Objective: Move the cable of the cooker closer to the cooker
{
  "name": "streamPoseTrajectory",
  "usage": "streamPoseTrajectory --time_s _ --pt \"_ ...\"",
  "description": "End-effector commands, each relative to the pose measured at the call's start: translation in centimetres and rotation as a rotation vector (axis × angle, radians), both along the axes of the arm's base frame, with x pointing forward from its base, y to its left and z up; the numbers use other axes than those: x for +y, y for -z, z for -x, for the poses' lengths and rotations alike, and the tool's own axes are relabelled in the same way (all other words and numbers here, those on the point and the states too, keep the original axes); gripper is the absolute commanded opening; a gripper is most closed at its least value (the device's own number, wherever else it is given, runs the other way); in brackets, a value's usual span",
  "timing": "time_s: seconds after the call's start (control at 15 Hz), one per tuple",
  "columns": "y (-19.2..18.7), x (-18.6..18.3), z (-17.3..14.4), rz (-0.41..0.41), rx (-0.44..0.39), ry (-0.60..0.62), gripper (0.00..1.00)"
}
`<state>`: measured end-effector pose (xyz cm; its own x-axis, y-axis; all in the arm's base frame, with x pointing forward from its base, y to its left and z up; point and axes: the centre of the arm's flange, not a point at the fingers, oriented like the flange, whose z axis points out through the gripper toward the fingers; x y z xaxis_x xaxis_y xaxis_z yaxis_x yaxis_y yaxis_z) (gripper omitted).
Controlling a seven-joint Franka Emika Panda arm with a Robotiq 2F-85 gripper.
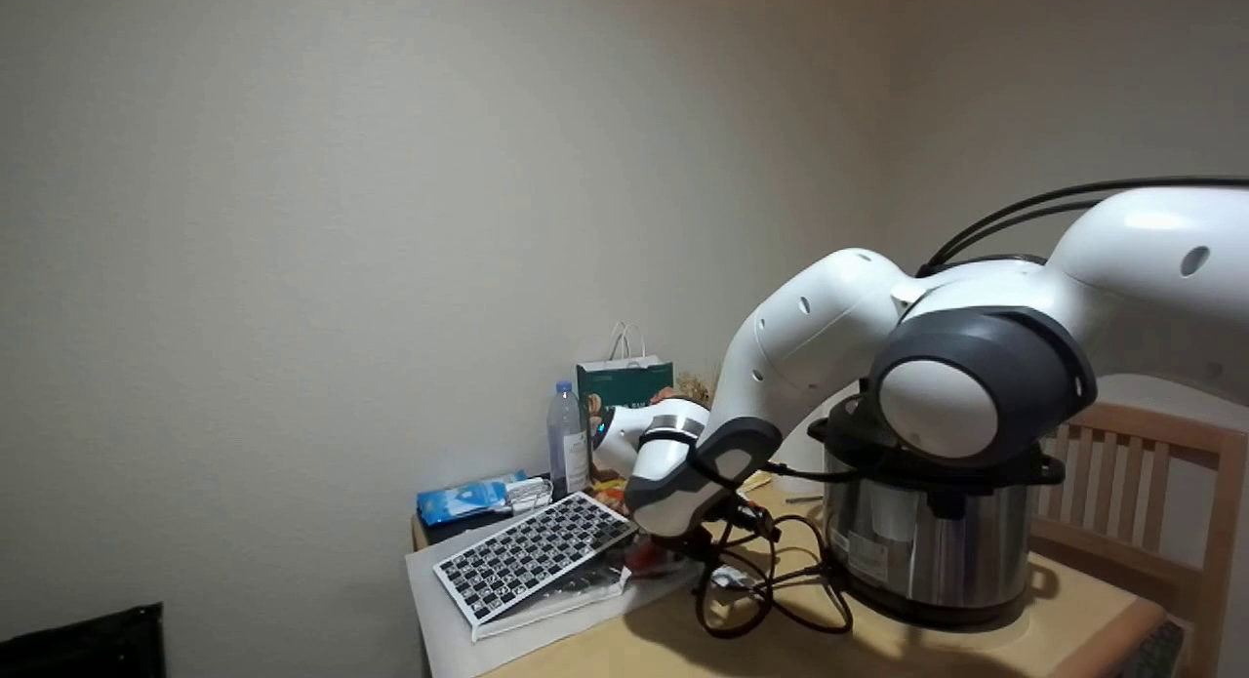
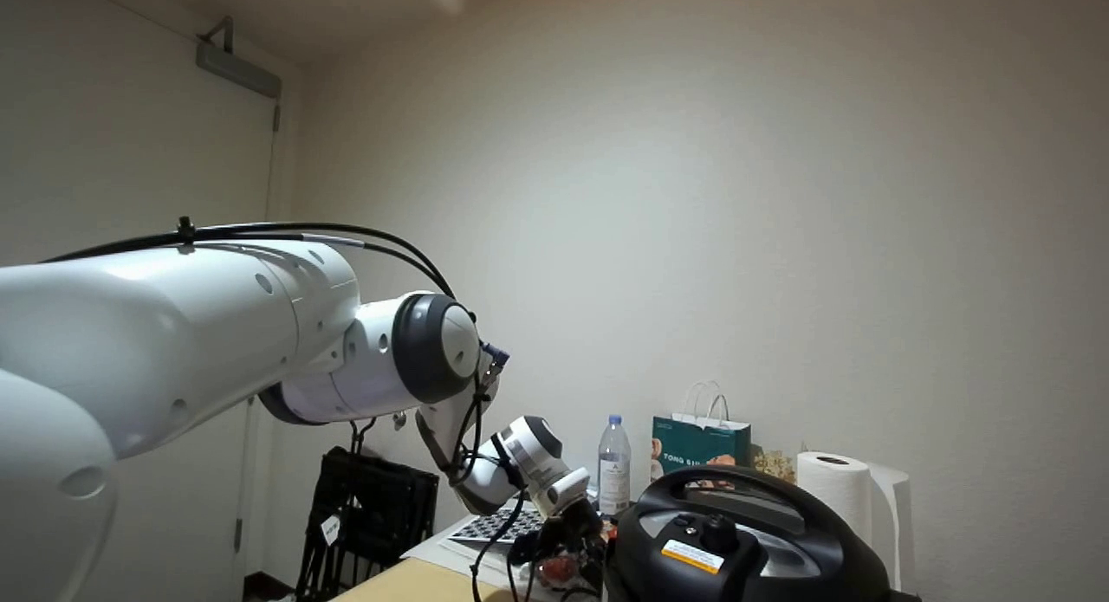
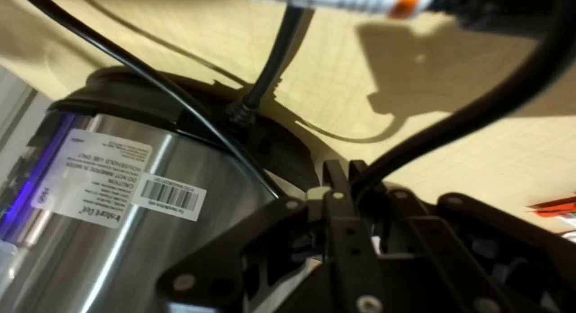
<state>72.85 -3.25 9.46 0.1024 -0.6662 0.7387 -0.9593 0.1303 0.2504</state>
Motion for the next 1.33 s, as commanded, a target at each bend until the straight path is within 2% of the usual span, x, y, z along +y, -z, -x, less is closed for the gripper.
streamPoseTrajectory --time_s 0.0,0.2,0.27,0.53,0.6,0.73,1.0,1.27 --pt "-0.8 -7.0 3.1 -0.043 0.121 -0.145 0.04" --pt "-0.7 -9.6 2.5 -0.095 0.197 -0.263 0.04" --pt "0.4 -6.6 0.0 -0.078 0.107 -0.214 0.17" --pt "0.0 -7.8 0.0 -0.099 0.136 -0.258 0.17" --pt "-0.3 -7.6 0.5 -0.109 0.171 -0.278 0.04" --pt "-1.3 -7.6 1.4 -0.154 0.276 -0.341 0.04" --pt "-2.5 -6.5 2.4 -0.211 0.433 -0.325 0.04" --pt "-2.8 -3.8 2.7 -0.184 0.569 -0.321 0.04"
